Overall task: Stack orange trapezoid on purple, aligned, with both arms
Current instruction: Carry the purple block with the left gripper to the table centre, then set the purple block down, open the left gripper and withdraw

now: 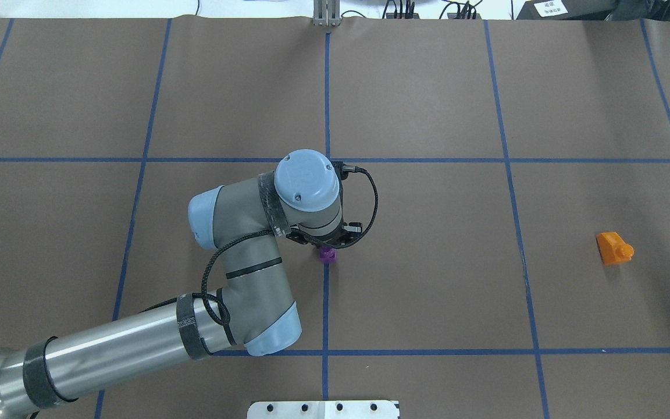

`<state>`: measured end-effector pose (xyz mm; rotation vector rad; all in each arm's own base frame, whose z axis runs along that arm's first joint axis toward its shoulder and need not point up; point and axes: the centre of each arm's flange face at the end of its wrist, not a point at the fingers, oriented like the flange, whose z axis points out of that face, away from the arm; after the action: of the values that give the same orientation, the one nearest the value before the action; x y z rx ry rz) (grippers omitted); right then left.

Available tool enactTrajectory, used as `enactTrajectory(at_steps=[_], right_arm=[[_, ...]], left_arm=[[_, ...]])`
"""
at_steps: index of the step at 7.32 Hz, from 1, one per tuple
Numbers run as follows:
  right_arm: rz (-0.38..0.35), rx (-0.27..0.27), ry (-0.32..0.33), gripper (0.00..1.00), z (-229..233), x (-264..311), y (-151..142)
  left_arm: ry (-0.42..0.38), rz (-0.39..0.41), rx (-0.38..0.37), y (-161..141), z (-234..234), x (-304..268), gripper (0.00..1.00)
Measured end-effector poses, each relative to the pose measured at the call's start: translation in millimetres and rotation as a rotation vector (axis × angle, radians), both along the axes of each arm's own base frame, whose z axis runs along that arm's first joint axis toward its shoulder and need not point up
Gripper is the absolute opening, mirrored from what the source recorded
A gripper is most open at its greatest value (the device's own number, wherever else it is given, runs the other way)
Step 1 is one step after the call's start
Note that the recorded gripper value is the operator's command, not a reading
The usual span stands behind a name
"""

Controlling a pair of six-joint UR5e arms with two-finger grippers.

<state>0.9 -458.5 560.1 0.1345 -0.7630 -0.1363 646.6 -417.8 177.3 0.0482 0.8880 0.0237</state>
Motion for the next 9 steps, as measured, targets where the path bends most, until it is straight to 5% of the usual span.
enactTrajectory(at_steps=[3,6,9], right_arm=[[0.000,-0.001,0.000,1.00,0,0,0],[0.015,-0.018,-0.015,1.00,-5,-5,0],[0.039,-0.089,-0.057,1.00,-33,-56,5]], left_arm=[[0.003,0.002,0.001,1,-1,0,0.96],[-0.022,0.002,0.002,-2,-20,-28,0.99],[-0.158,0.066,0.069,8,-49,-146,0.99]])
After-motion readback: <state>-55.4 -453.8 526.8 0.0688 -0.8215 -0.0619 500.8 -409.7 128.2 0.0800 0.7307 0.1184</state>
